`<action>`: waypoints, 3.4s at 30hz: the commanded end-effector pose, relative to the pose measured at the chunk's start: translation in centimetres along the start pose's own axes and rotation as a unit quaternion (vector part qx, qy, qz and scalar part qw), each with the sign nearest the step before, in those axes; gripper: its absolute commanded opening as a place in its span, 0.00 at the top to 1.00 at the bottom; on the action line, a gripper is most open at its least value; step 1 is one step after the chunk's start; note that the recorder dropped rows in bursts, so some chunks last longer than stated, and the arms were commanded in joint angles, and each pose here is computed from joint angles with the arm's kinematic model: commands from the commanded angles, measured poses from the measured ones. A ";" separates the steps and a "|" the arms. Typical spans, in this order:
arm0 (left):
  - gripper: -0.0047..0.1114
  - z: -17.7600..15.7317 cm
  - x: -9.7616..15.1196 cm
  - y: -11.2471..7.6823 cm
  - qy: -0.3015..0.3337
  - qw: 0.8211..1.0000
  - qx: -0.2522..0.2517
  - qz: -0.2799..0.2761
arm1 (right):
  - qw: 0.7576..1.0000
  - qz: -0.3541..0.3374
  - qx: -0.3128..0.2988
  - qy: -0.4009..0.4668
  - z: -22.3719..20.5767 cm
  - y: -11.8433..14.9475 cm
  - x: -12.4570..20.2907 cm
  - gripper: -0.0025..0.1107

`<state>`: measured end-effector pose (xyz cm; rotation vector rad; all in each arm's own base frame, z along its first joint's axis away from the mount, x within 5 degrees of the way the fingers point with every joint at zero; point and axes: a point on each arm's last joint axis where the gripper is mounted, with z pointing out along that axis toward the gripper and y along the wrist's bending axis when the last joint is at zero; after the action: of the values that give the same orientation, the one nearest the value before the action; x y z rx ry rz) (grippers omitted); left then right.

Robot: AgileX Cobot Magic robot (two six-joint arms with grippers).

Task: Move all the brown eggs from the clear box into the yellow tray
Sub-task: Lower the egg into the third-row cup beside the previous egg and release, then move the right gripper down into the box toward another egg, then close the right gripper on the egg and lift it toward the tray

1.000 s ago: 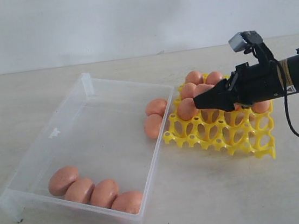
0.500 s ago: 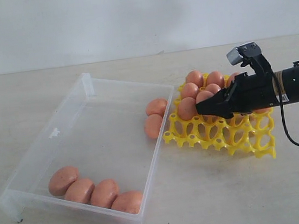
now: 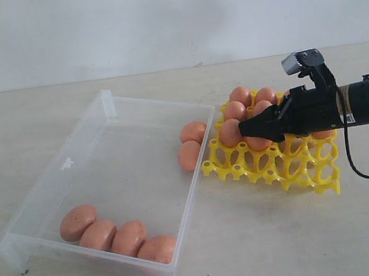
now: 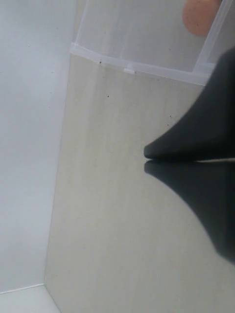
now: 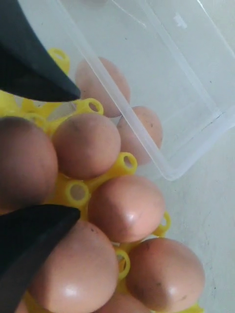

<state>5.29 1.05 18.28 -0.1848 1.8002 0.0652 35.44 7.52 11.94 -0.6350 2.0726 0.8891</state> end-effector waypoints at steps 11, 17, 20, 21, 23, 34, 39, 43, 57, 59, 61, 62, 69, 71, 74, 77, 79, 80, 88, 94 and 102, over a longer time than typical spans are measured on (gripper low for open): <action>1.00 0.0 -0.1 0.0 -0.002 1.000 0.002 -0.005 | 0.977 -0.059 -0.081 -0.190 -3.3 3.2 -9.1 0.45; 1.00 0.0 -0.1 0.0 -0.002 1.000 0.002 -0.005 | 0.966 -0.105 -0.121 -0.203 -3.1 7.9 -12.2 0.64; 1.00 0.0 -0.1 0.0 -0.002 1.000 0.002 -0.005 | 0.967 -0.144 -0.141 -0.154 -1.2 11.2 -11.8 0.95; 1.00 0.0 -0.1 0.0 -0.002 1.000 0.002 -0.005 | 0.970 -0.156 -0.139 -0.125 -0.3 12.4 -11.4 0.98; 1.00 0.0 -0.1 0.0 -0.002 1.000 0.002 -0.005 | 0.972 -0.198 -0.111 -0.065 1.6 14.1 -10.3 0.98; 1.00 0.0 -0.1 0.0 -0.002 1.000 0.002 -0.005 | 0.879 -0.376 0.284 0.073 6.4 19.8 -10.5 0.98; 1.00 0.0 -0.1 0.0 -0.002 1.000 0.002 -0.005 | 0.886 -0.267 0.228 0.303 8.0 18.9 -11.0 0.98; 1.00 0.0 -0.1 0.0 -0.002 1.000 0.002 -0.005 | 0.883 -0.176 0.200 0.386 9.6 18.2 -11.7 0.98; 1.00 0.0 -0.1 0.0 -0.002 1.000 0.002 -0.005 | 0.905 -0.125 0.218 0.342 14.2 16.6 -10.7 0.41; 1.00 0.0 -0.1 0.0 -0.002 1.000 0.002 -0.005 | 0.910 -0.105 0.225 0.333 14.9 16.2 -10.3 0.42; 1.00 0.0 -0.1 0.0 -0.002 1.000 0.002 -0.005 | 0.912 -0.079 0.235 0.326 15.4 16.0 -9.8 0.42; 1.00 0.0 -0.1 0.0 -0.002 1.000 0.002 -0.005 | 0.912 -0.069 0.239 0.325 15.5 15.9 -9.7 0.42; 1.00 0.0 -0.1 0.0 -0.002 1.000 0.002 -0.005 | 0.897 -0.024 0.268 0.351 15.6 15.4 -8.6 0.42; 1.00 0.0 -0.1 0.0 -0.002 1.000 0.002 -0.005 | 0.896 -0.018 0.270 0.353 15.6 15.3 -8.5 0.42; 1.00 0.0 -0.1 0.0 -0.002 1.000 0.002 -0.005 | 0.894 0.001 0.278 0.352 15.8 15.2 -8.2 0.42; 1.00 0.0 -0.1 0.0 -0.002 1.000 0.002 -0.005 | 0.890 0.007 0.282 0.359 16.1 15.0 -7.8 0.45; 1.00 0.0 -0.1 0.0 -0.002 1.000 0.002 -0.005 | 0.886 0.008 0.284 0.367 16.1 14.8 -7.4 0.46; 1.00 0.0 -0.1 0.0 -0.002 1.000 0.002 -0.005 | 0.883 0.010 0.286 0.373 16.2 14.8 -7.2 0.46; 1.00 0.0 -0.1 0.0 -0.002 1.000 0.002 -0.005 | 0.873 0.015 0.288 0.393 16.8 14.2 -6.0 0.45; 1.00 0.0 -0.1 0.0 -0.002 1.000 0.002 -0.005 | 0.870 0.017 0.283 0.404 16.7 14.4 -5.8 0.45; 1.00 0.0 -0.1 0.0 -0.002 1.000 0.002 -0.005 | 0.873 -0.005 0.268 0.407 16.7 14.5 -5.9 0.97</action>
<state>5.29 1.05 18.28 -0.1848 1.8002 0.0652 36.71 30.45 14.23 -0.7191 2.8943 -0.0347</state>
